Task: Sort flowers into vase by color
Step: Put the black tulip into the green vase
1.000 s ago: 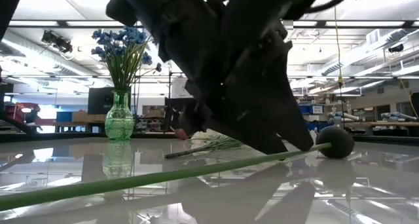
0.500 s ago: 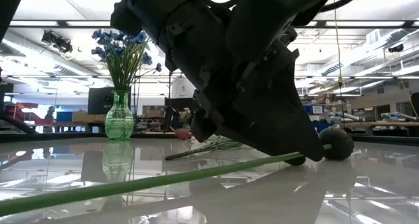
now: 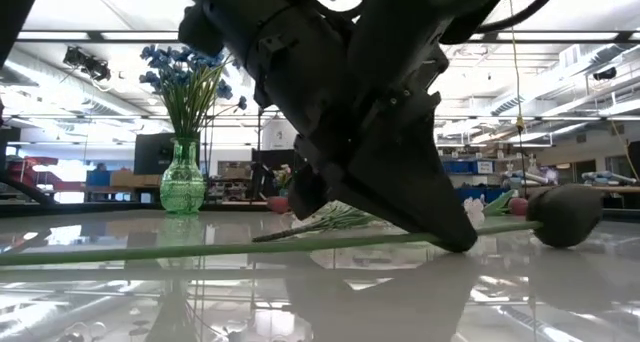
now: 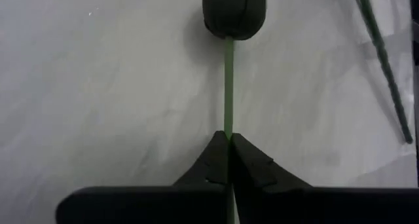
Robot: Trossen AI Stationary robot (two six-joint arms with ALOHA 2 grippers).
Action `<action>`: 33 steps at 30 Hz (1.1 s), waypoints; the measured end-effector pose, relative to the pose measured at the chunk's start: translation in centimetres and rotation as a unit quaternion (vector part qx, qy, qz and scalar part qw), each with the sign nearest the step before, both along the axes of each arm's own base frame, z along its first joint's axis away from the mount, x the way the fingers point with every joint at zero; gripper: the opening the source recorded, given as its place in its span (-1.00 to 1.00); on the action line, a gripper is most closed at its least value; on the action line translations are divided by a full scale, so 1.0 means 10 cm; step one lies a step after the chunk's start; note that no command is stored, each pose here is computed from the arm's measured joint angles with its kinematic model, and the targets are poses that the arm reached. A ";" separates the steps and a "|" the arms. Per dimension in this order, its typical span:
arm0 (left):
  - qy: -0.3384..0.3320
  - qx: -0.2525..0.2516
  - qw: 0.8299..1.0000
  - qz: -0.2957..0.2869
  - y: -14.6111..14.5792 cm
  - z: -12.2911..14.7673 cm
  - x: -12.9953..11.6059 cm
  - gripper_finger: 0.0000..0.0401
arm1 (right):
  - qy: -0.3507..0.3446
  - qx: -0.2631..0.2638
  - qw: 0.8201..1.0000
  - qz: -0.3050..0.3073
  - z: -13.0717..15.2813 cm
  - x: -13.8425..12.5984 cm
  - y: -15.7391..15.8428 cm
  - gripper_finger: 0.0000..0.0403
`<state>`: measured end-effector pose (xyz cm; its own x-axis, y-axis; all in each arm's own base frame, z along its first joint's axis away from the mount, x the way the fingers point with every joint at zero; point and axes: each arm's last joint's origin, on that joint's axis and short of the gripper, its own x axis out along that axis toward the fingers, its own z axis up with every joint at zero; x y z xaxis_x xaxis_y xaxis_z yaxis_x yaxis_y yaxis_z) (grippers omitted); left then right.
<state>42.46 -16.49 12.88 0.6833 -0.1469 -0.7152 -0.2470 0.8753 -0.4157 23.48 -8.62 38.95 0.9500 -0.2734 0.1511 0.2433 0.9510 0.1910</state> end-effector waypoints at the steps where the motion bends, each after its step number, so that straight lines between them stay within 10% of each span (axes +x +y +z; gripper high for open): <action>1: 0.008 0.002 1.000 0.001 0.02 0.03 -0.02 -0.96 | -0.001 0.000 1.000 0.000 0.00 0.00 0.00 -0.21; 16: -0.045 0.070 0.994 0.070 0.66 1.10 -0.23 -0.98 | -0.001 0.000 1.000 0.000 0.00 0.00 0.00 -0.21; 33: -0.186 0.193 0.944 0.192 1.56 1.97 -0.42 -0.98 | 0.002 0.001 1.000 0.000 0.00 0.00 0.00 -0.21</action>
<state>38.28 -0.93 32.63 0.8477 0.3858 -0.3640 -0.4768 0.8550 -0.2041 23.49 -8.62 38.92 0.9504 -0.2736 0.1479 0.2439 0.9507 0.1914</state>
